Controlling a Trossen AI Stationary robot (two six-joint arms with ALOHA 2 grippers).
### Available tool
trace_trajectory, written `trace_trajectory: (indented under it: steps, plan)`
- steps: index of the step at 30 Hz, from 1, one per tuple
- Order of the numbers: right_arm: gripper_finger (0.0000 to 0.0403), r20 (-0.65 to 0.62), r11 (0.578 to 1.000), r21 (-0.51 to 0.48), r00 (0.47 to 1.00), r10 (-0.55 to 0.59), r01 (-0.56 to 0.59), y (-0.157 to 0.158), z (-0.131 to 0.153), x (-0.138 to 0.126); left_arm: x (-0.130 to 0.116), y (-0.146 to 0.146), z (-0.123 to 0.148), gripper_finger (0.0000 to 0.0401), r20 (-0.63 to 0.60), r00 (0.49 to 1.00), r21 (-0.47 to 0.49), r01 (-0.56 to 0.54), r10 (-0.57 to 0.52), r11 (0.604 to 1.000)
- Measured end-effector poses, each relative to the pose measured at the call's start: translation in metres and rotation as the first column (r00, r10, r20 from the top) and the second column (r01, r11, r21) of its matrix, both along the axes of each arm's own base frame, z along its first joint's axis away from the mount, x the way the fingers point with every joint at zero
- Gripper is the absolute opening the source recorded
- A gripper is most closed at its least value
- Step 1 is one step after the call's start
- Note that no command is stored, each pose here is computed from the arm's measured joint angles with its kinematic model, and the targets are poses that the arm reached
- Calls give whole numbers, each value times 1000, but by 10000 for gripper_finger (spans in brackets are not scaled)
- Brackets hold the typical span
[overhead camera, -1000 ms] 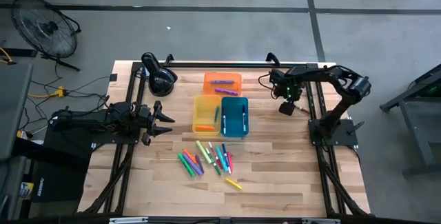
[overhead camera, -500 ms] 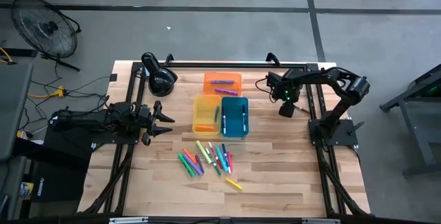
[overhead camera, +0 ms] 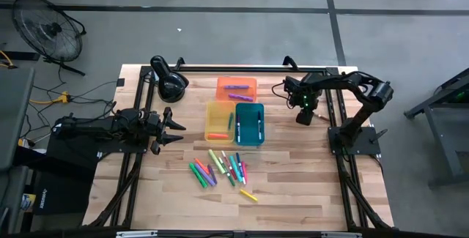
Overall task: Pick & Place Markers
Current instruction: Put the brown marker pen into the blue bin
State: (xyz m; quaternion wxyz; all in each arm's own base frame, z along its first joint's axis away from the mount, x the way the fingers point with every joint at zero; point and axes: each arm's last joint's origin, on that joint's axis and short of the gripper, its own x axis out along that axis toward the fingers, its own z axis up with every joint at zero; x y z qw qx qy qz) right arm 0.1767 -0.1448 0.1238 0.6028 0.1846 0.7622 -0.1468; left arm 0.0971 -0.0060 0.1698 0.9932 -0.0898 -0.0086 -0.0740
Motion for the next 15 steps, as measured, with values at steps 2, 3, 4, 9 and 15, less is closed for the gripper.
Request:
trace_trajectory:
  steps: [2,3,4,9,15]
  plan:
    - [102,1,1000,2,1000,0,0,0,0,0,0,0,0,170,0,1000,0,0,0,1000]
    - [94,1,1000,3,1000,2,-2,1,0,0,0,0,0,170,0,1000,0,0,0,1000]
    - [87,1,1000,3,1000,3,-3,1,0,0,0,0,0,170,0,1000,0,0,0,1000]
    - [37,1,1000,9,1000,8,-8,2,0,1,0,0,0,170,0,1000,0,0,0,1000]
    - [15,-4,1000,9,1000,12,-12,3,0,1,0,0,0,170,0,1000,0,0,0,1000]
